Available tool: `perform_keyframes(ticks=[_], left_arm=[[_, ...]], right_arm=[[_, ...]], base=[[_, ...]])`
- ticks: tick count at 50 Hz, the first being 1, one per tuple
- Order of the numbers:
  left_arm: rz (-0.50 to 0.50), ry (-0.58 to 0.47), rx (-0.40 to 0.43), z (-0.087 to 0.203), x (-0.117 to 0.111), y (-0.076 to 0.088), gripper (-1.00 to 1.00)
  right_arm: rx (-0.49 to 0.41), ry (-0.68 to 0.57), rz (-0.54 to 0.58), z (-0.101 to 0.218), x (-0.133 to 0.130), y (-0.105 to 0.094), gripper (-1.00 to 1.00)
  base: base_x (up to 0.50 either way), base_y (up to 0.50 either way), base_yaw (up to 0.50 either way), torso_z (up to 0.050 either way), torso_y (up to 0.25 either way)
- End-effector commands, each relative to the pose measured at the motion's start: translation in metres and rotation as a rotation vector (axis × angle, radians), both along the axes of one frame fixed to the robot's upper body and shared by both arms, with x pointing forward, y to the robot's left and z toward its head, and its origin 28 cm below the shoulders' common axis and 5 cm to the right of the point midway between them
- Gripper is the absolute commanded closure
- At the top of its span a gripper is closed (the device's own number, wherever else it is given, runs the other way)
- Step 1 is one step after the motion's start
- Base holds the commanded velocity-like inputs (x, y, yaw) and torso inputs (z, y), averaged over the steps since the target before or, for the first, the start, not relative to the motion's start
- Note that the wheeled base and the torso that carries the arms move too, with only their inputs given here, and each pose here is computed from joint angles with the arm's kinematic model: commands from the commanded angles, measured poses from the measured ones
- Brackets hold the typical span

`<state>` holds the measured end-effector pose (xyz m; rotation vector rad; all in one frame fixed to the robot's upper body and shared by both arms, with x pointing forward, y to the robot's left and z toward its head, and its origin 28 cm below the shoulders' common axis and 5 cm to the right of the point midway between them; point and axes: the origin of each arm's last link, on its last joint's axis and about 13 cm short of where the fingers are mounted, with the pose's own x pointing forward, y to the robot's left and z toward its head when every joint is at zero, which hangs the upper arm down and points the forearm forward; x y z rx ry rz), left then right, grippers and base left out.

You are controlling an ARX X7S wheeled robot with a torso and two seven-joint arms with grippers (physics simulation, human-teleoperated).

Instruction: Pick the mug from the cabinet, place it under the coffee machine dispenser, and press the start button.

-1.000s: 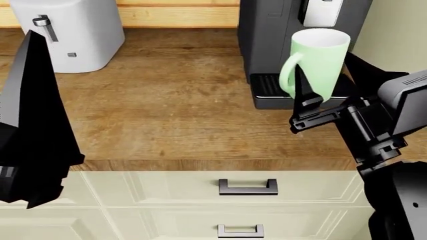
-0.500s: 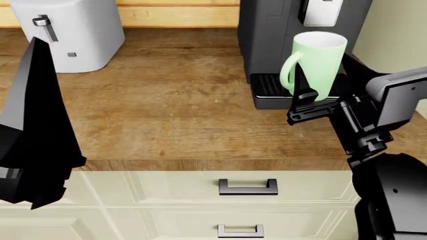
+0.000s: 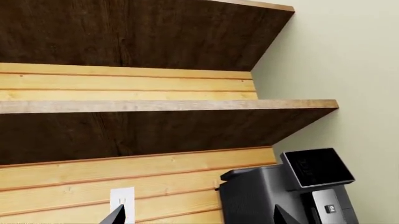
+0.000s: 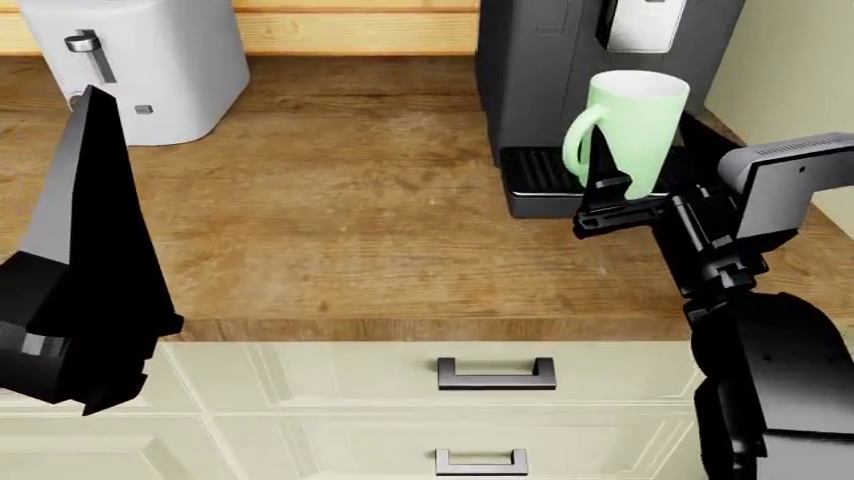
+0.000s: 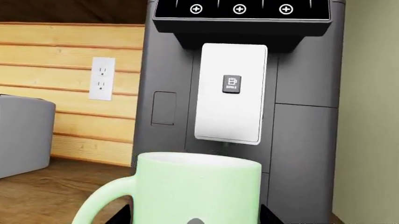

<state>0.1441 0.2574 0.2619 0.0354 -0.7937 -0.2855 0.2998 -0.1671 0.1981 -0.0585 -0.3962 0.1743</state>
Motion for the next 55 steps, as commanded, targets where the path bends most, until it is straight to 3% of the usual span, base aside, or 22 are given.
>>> perform_keyframes(ticks=[1, 55], left_arm=[[0.001, 0.005, -0.003, -0.002, 0.001, 0.0, -1.0], [0.014, 0.018, -0.009, -0.005, 0.002, 0.001, -1.0]], right_arm=[[-0.015, -0.003, -0.013, 0.0, 0.01, -0.001, 1.0], [-0.049, 0.036, -0.105, -0.015, 0.04, -0.01, 1.0]], base=[[0.0, 0.0, 0.0, 0.0, 0.0], [0.0, 0.0, 0.0, 0.0, 0.0]])
